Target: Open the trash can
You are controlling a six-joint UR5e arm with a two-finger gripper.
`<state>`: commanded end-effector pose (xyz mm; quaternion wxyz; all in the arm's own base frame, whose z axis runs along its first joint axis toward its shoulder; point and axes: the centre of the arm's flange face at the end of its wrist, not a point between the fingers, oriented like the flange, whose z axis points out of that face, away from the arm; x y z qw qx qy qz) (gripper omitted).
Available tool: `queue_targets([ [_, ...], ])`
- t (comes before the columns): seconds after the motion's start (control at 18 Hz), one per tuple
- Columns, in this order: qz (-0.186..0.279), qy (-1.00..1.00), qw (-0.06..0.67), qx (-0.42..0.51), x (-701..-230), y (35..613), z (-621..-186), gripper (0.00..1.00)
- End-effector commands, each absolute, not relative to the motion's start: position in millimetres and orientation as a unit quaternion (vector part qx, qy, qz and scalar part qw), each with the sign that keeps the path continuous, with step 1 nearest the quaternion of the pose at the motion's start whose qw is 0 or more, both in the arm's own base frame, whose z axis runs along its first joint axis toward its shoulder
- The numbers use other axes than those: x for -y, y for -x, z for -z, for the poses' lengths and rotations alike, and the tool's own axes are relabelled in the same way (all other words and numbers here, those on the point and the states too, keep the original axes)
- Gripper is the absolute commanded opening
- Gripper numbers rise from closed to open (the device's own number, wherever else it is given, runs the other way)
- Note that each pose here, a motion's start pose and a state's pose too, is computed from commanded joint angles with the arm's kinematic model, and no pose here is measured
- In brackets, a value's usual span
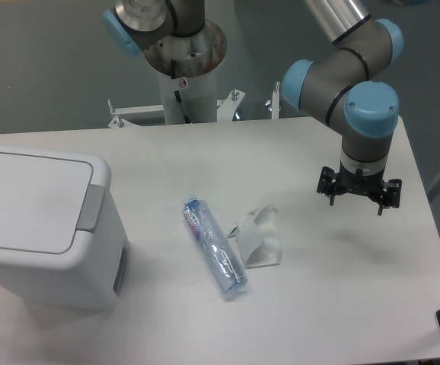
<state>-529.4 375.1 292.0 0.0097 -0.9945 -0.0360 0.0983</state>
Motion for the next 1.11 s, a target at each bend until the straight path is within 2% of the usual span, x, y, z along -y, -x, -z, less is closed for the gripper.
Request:
queue_targets([
  [0.5, -0.101, 0.994, 0.011, 0.029, -386, 523, -289, 1.0],
  [0.67, -0.099, 0.989, 0.027, 0.106, -383, 520, -282, 1.0],
  [1.11, -0.079, 0.982, 0.071, 0.154, -405, 507, -291, 1.0],
])
